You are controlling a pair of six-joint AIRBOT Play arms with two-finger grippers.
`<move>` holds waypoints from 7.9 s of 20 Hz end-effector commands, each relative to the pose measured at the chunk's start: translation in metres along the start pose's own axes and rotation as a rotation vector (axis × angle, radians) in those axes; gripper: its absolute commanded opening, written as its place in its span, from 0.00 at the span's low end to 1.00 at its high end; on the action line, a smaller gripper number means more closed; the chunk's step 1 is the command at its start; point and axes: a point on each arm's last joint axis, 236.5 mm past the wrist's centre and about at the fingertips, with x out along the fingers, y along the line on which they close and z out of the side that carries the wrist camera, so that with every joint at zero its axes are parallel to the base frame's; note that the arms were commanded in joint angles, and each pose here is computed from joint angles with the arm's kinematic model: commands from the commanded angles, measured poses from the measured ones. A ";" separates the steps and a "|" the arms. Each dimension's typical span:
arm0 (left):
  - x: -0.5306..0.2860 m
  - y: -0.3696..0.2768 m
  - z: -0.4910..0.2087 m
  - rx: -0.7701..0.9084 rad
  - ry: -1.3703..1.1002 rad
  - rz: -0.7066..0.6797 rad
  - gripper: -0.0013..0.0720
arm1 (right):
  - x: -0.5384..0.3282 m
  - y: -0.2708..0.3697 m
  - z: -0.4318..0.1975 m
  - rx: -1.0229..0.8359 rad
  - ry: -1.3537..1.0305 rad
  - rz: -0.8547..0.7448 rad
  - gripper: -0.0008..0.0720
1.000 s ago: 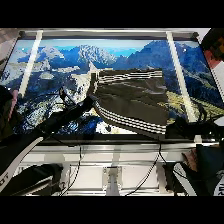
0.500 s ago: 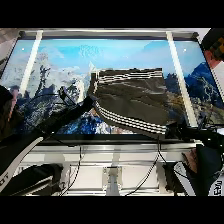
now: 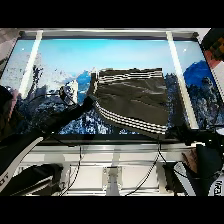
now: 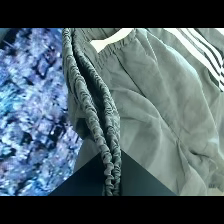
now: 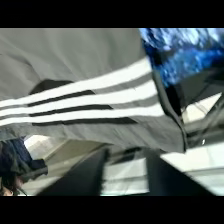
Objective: Fold the clothes and pants, and hang the long-sleeved shirts on hangers.
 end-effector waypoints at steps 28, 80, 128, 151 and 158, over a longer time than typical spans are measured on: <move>-0.010 -0.012 0.008 0.048 -0.024 -0.032 0.06 | 0.045 -0.001 -0.012 0.247 0.195 0.139 0.02; -0.074 -0.002 0.074 -0.211 -0.179 0.008 0.06 | -0.013 0.335 0.197 -0.451 -0.295 0.217 0.02; 0.024 0.047 0.196 -0.669 -0.550 -0.326 0.52 | 0.081 0.423 0.306 -0.151 -0.562 0.456 0.29; -0.146 -0.148 0.207 0.387 -0.537 -0.598 0.62 | 0.050 0.153 0.211 -0.287 0.372 -0.016 0.94; -0.179 -0.167 0.205 0.416 -0.583 -0.647 0.62 | 0.086 0.141 0.195 -0.243 0.474 -0.056 0.95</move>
